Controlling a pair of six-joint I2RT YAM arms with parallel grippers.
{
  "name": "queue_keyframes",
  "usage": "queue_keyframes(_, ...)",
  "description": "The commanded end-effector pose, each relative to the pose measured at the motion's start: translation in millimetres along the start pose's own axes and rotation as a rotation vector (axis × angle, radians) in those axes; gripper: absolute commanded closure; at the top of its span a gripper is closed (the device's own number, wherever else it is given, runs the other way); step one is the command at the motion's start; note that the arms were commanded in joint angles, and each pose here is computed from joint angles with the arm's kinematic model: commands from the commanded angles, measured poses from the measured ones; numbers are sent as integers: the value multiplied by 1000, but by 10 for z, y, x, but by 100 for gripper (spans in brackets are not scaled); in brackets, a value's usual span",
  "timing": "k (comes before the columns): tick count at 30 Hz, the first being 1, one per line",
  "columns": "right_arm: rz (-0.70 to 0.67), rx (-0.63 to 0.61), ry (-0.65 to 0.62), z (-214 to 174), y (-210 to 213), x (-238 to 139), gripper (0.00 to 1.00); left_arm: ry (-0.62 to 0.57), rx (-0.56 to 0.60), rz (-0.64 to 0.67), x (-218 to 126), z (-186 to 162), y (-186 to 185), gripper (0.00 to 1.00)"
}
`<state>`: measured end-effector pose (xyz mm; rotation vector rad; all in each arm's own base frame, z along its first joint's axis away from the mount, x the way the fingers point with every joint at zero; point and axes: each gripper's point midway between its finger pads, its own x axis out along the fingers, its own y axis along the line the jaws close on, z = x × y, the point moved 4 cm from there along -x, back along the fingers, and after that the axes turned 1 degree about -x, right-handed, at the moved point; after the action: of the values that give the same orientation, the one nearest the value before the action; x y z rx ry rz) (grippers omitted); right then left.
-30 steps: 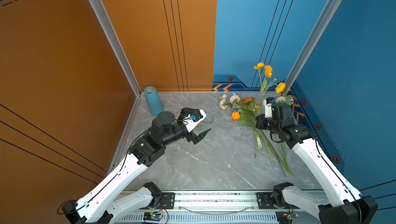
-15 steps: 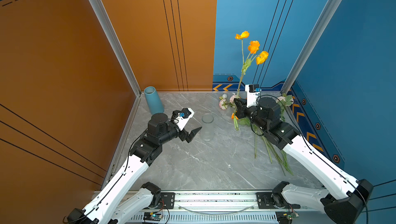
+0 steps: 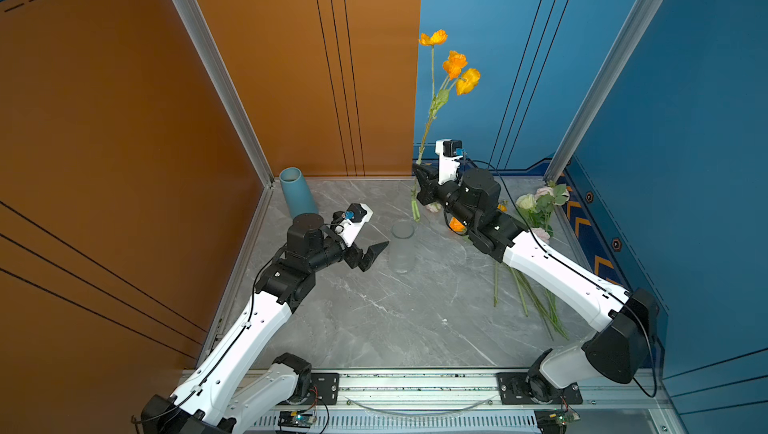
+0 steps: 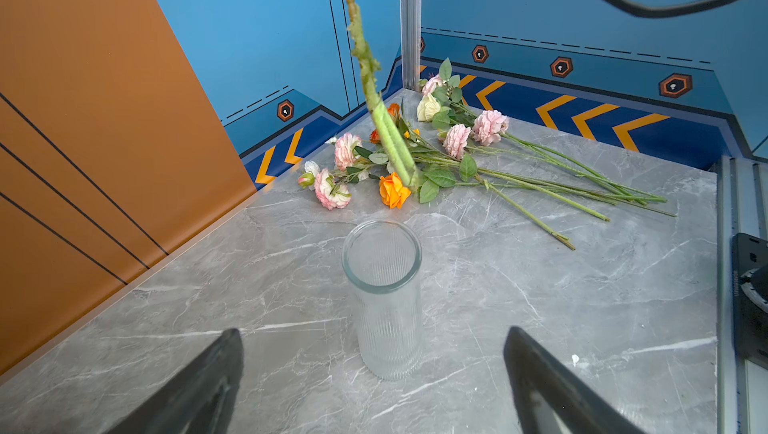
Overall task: Arrange the flowers into the vase
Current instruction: 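Carry the yellow poppies over the glass vase with the right gripper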
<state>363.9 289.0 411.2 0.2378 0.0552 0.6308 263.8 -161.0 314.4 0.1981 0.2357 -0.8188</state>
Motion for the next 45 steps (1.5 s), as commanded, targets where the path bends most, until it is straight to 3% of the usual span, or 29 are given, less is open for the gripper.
queue_keyframes(1,86,-1,-93,165,158,86,100,-20,-6,-14,1,21,-2,2)
queue_keyframes(3,135,0,-90,92,327,117,100,-22,-3,-13,-2,28,-1,2)
queue_keyframes(16,192,-39,-53,-298,452,196,100,-24,-1,-9,-25,33,8,2)
queue_keyframes(30,122,-142,55,-795,328,185,100,-19,-9,-20,-1,15,11,2)
queue_keyframes(45,84,-160,158,-1456,133,3,100,-11,-18,-42,42,-9,-4,2)
